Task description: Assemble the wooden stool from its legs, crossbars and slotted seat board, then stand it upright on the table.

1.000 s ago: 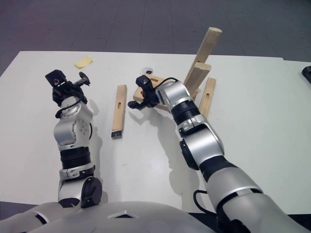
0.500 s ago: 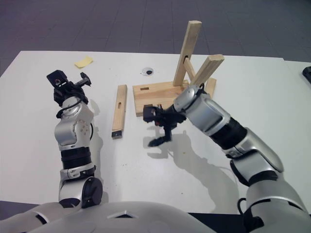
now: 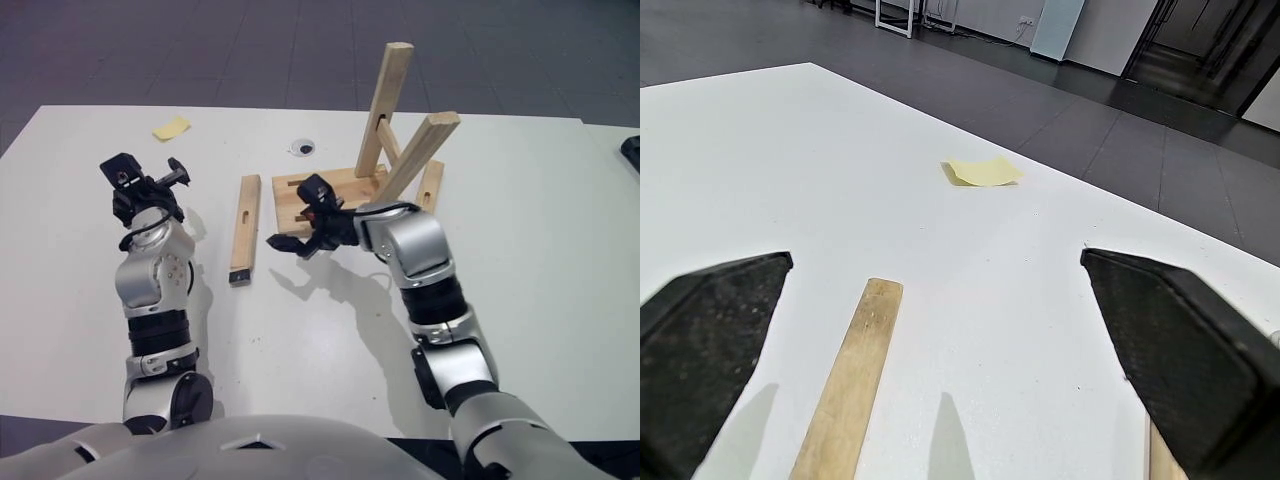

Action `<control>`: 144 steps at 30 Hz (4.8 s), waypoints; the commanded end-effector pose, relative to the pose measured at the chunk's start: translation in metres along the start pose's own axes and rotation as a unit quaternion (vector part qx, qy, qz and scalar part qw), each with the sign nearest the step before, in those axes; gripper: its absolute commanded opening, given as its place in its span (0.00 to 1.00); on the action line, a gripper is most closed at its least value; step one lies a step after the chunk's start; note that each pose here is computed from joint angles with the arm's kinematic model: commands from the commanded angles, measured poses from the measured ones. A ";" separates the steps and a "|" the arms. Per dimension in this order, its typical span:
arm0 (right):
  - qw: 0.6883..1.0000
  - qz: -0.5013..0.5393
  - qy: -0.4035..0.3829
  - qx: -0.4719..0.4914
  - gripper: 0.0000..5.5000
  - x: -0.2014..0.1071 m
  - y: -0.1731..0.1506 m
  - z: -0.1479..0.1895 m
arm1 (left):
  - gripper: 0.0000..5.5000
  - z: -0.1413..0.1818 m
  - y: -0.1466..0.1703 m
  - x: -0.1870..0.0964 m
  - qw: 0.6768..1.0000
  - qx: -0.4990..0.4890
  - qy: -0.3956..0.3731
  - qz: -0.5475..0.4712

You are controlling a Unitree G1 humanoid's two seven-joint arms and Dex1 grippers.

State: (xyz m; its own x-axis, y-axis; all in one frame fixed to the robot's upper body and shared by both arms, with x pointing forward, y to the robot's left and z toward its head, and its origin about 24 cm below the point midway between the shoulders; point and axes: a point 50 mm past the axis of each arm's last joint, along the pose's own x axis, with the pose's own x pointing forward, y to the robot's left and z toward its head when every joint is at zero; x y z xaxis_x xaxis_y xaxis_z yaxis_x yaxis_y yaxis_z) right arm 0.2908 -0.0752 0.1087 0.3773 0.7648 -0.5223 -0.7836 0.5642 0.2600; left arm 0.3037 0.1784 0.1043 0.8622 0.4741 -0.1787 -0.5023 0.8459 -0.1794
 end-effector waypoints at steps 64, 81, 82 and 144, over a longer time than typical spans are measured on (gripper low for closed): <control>0.884 -0.145 0.019 -0.444 0.98 -0.088 -0.021 0.002 | 0.98 -0.008 0.017 0.002 0.999 0.027 0.011 0.013; 0.875 -0.239 0.055 -0.417 0.98 -0.077 -0.059 -0.006 | 0.98 -0.009 0.010 0.002 0.998 0.050 0.023 -0.018; 0.874 -0.239 0.059 -0.419 0.98 -0.080 -0.058 -0.008 | 0.98 -0.010 0.011 0.001 0.998 0.052 0.024 -0.018; 0.825 -0.180 -0.533 0.056 0.98 -0.152 -0.010 0.048 | 0.24 0.052 0.087 0.058 0.978 0.088 -0.028 -0.189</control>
State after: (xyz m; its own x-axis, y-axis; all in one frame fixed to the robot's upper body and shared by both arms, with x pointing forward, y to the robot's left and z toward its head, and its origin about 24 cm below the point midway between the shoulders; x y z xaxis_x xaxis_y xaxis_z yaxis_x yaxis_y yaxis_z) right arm 0.2632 -0.1749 0.2045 0.8701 0.4164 0.2637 -0.4715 0.8591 0.1992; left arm 0.2972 0.3026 0.0595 0.8950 0.1129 -0.4315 -0.1153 0.9931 0.0207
